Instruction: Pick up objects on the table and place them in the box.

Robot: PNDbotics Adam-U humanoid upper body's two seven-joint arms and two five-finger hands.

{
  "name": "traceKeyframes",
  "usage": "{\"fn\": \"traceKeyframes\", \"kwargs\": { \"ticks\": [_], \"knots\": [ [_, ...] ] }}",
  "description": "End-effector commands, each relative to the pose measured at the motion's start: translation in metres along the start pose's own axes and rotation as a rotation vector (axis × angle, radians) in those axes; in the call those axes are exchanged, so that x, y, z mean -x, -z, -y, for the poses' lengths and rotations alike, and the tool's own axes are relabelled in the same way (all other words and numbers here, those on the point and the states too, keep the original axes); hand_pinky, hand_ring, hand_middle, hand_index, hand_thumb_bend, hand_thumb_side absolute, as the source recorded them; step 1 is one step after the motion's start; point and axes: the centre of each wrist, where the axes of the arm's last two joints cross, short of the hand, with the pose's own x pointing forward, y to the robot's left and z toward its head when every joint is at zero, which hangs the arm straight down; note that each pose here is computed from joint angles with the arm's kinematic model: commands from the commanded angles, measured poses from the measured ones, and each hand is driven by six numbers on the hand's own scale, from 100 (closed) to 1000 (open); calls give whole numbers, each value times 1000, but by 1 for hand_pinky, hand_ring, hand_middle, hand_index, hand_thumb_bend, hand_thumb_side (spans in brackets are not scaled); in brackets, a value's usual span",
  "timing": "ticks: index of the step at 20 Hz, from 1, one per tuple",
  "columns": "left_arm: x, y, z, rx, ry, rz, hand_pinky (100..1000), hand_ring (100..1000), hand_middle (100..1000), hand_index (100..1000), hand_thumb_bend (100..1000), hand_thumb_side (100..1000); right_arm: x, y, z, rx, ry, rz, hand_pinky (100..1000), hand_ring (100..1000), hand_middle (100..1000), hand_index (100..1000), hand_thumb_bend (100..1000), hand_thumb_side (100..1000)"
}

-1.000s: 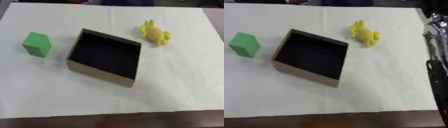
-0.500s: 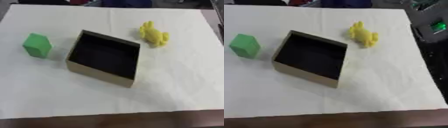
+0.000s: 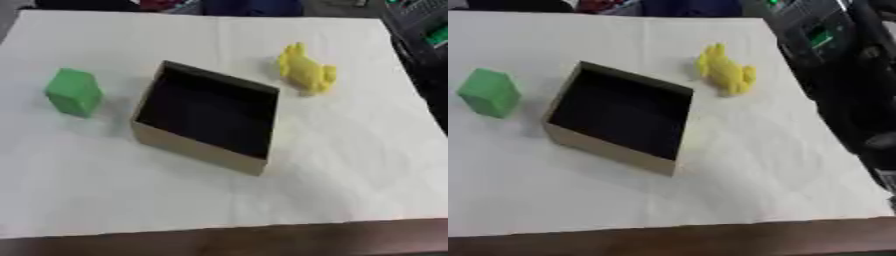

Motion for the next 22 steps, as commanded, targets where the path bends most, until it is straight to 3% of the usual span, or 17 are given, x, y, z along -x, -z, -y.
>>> {"fn": "traceKeyframes", "kwargs": {
  "ticks": [1, 4, 5, 7, 8, 9, 16, 22],
  "knots": [
    [-5, 5, 0, 6, -6, 26, 442, 503, 515, 711, 336, 1000, 4, -4, 13, -18, -67, -19, 923, 913, 846, 888, 178, 975],
    [-5, 5, 0, 7, -6, 26, 442, 503, 515, 711, 336, 1000, 9, -10, 12, -61, -94, -32, 933, 926, 857, 892, 253, 898],
    [-5, 5, 0, 6, -5, 26, 442, 503, 515, 711, 336, 1000, 11, -12, 12, -79, -102, -34, 933, 926, 860, 892, 250, 943],
    [-5, 5, 0, 6, -6, 26, 442, 503, 516, 711, 335, 1000, 15, -16, 11, -114, -113, -35, 941, 937, 873, 888, 284, 935],
    [-5, 5, 0, 6, -6, 26, 442, 503, 516, 711, 335, 1000, 17, -19, 10, -128, -120, -36, 943, 942, 877, 888, 287, 888],
    [-5, 5, 0, 5, -5, 27, 442, 503, 516, 711, 335, 1000, 19, -23, 10, -139, -128, -38, 946, 946, 884, 891, 317, 952],
    [-5, 7, 0, 3, -6, 35, 442, 504, 516, 711, 338, 1000, 29, -50, 11, -191, -165, -61, 947, 960, 903, 906, 406, 1000],
    [-6, 7, 1, 2, -9, 37, 442, 505, 517, 711, 336, 1000, 39, -73, 8, -201, -175, -141, 950, 973, 922, 940, 473, 935]
  ]
}}
